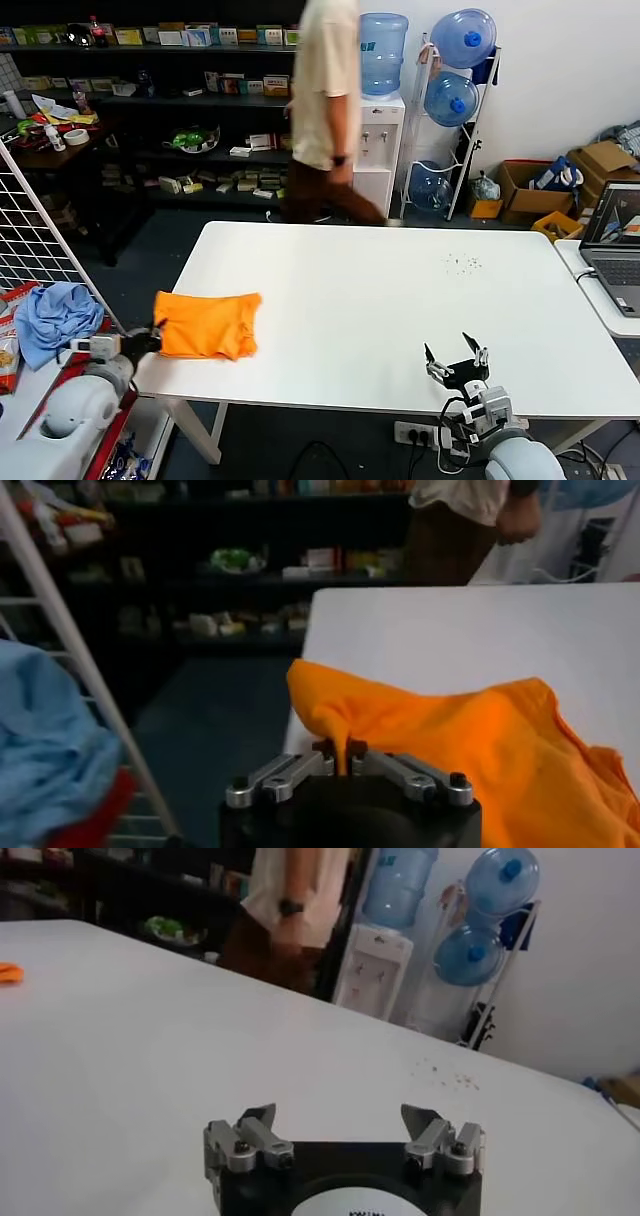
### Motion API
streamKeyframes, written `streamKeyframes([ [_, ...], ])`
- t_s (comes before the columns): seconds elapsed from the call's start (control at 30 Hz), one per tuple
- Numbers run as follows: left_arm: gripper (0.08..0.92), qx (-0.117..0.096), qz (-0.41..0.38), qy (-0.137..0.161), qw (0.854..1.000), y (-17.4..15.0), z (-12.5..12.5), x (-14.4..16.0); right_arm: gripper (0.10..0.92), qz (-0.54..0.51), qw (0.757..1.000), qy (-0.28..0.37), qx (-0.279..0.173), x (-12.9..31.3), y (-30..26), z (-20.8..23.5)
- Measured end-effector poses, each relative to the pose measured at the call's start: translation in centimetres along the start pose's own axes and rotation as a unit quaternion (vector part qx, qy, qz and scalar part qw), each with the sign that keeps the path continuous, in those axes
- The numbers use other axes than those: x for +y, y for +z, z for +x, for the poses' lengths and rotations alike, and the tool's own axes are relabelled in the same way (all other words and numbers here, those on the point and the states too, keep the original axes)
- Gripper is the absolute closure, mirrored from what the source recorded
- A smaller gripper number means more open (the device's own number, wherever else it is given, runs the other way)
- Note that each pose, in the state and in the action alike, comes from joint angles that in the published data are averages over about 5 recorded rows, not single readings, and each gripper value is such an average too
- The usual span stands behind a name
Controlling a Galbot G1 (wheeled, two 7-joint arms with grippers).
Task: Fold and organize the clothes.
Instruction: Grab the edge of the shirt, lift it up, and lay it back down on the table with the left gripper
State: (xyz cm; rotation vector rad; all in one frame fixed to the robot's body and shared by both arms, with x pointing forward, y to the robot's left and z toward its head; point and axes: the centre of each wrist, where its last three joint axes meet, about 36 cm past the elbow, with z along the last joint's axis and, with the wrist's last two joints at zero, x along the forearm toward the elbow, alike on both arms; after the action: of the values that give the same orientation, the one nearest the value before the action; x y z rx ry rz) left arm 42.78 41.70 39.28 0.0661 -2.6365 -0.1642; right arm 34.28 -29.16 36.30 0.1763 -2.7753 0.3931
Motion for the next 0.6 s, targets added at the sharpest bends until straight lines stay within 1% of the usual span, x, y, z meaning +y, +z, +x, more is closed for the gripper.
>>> streamKeyframes([
  [0.17, 0.856, -0.024, -0.074, -0.066, 0.995, -1.4, -0.3, 5.0, 0.2, 0.0, 1.0, 0.001, -0.005, -0.3, -0.4, -0.3],
  [0.3, 0.855, -0.04, -0.132, -0.105, 0.985, -2.5, -0.3, 8.3, 0.2, -0.002, 1.0, 0.001, -0.007, -0.2, -0.5, -0.5],
  [0.47, 0.855, -0.055, -0.189, -0.135, 0.971, -3.8, -0.1, 11.2, 0.2, -0.006, 1.0, 0.0, -0.008, 0.0, -0.4, -0.6],
  [0.6, 0.855, -0.059, -0.219, -0.144, 0.963, -4.3, 0.0, 11.9, 0.2, -0.008, 1.0, 0.0, -0.009, 0.2, -0.3, -0.6],
])
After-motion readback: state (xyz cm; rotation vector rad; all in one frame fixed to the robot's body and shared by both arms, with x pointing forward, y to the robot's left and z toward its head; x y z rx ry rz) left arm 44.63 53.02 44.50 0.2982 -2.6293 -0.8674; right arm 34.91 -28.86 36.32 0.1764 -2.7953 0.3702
